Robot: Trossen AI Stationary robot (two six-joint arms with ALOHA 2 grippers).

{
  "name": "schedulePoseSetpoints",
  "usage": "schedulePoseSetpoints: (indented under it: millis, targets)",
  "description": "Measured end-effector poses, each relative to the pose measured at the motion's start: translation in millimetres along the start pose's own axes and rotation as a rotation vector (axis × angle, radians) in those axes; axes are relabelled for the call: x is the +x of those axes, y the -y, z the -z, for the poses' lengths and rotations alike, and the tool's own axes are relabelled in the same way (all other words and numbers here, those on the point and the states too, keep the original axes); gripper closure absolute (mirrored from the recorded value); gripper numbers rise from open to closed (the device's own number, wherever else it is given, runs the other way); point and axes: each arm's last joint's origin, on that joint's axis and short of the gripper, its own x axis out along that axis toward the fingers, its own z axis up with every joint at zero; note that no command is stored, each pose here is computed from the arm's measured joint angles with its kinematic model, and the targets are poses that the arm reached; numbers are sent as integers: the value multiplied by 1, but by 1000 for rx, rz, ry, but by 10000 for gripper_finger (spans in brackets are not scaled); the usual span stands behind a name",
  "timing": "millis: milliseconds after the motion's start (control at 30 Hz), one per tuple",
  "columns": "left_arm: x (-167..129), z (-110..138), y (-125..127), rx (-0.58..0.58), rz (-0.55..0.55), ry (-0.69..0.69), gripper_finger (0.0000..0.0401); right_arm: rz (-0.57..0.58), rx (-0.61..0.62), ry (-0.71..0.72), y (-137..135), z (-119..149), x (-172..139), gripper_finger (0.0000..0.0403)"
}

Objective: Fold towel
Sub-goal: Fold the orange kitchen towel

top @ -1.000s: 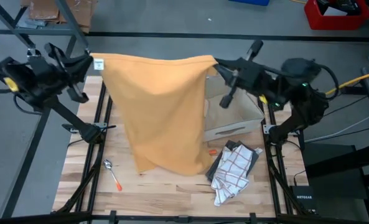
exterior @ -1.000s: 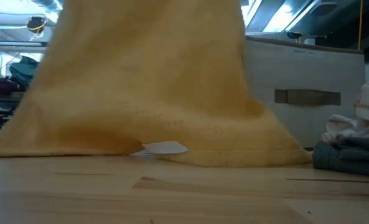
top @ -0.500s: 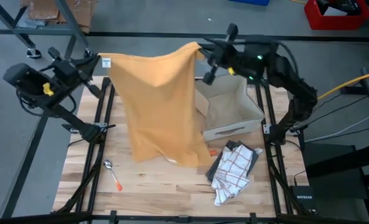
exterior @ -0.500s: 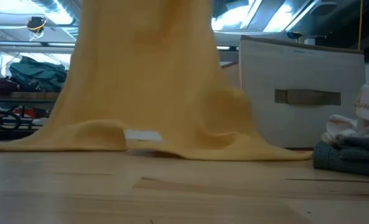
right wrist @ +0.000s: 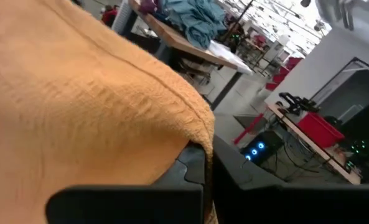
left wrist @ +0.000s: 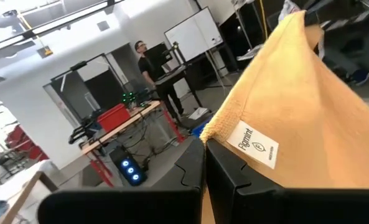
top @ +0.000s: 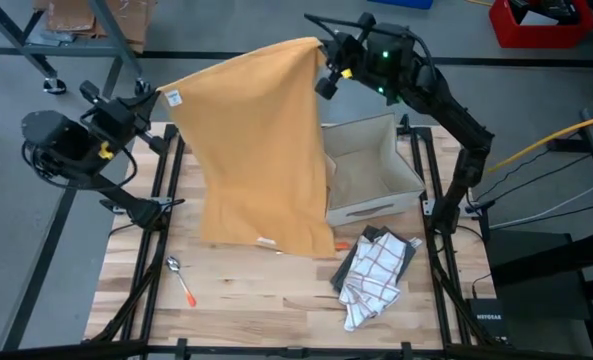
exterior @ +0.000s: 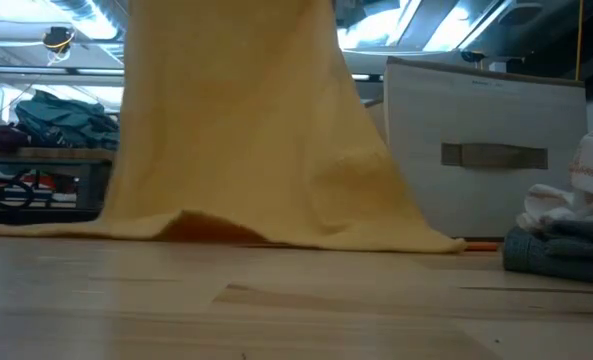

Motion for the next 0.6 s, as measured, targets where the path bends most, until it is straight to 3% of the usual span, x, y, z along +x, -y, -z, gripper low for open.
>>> schedulePoseSetpoints:
  millis: [333, 600]
  targets:
    - [2, 7, 4, -29, -16, -13, 401, -54, 72, -64, 9, 15, 8, 393]
    - [-4, 15, 17, -68, 50, 11, 401, -256, 81, -291, -25, 26, -14, 393]
